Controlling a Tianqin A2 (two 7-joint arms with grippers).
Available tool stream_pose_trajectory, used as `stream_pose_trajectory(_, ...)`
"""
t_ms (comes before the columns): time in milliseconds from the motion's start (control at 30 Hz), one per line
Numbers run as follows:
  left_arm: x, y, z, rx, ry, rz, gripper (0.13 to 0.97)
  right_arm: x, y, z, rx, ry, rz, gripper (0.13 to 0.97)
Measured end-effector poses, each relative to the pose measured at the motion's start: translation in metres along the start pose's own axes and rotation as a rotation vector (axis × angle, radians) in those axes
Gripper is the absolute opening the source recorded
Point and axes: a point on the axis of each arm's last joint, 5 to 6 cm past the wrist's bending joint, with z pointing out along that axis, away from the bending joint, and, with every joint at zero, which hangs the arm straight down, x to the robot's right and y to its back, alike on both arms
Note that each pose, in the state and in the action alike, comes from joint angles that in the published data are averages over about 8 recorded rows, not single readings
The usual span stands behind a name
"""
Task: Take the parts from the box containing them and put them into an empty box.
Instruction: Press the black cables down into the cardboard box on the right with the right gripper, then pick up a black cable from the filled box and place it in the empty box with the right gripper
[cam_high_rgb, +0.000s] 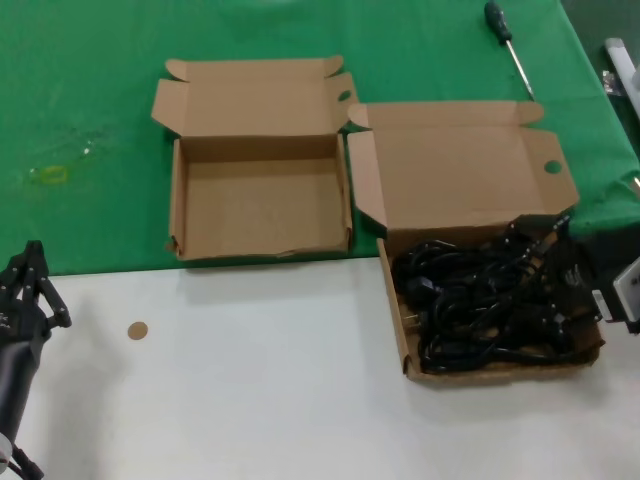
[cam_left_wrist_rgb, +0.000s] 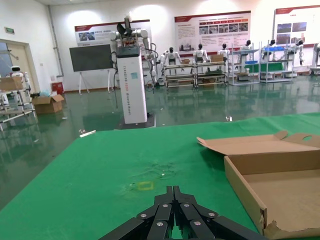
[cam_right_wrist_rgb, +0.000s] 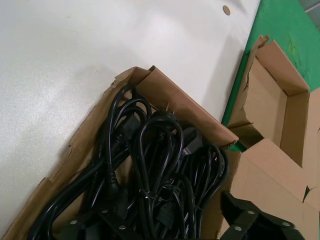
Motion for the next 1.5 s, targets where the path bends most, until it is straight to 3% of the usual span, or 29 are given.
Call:
stream_pose_trajectory(267,0.0,0.0,0.0,0.0,0.0,0.0,0.152,-0.002,0.002,0.001,-0.004,-0.005,0.001,0.622)
stream_pose_trajectory(533,0.0,0.0,0.0,0.0,0.0,0.0,0.152,-0.004,0.004,0.003,-0.01,-0.008,-0.002,0.401)
stream_pose_trajectory(667,0.0,0.0,0.0,0.0,0.0,0.0,0.152,-0.005,0.005,0.003,-0.013,-0.008,-0.003,0.401)
stream_pose_trajectory(933,0.0,0.0,0.0,0.0,0.0,0.0,0.152,-0.001,0.004,0.001,-0.023,0.009,0.002,0.247)
stream_pose_trajectory(1233,0.0,0.0,0.0,0.0,0.0,0.0,0.152,0.003,0.0,-0.007,-0.025,0.016,0.02,0.183)
stream_pose_trajectory(1500,0.0,0.0,0.0,0.0,0.0,0.0,0.152,0.019,-0.007,-0.025,-0.015,0.029,0.087,0.182)
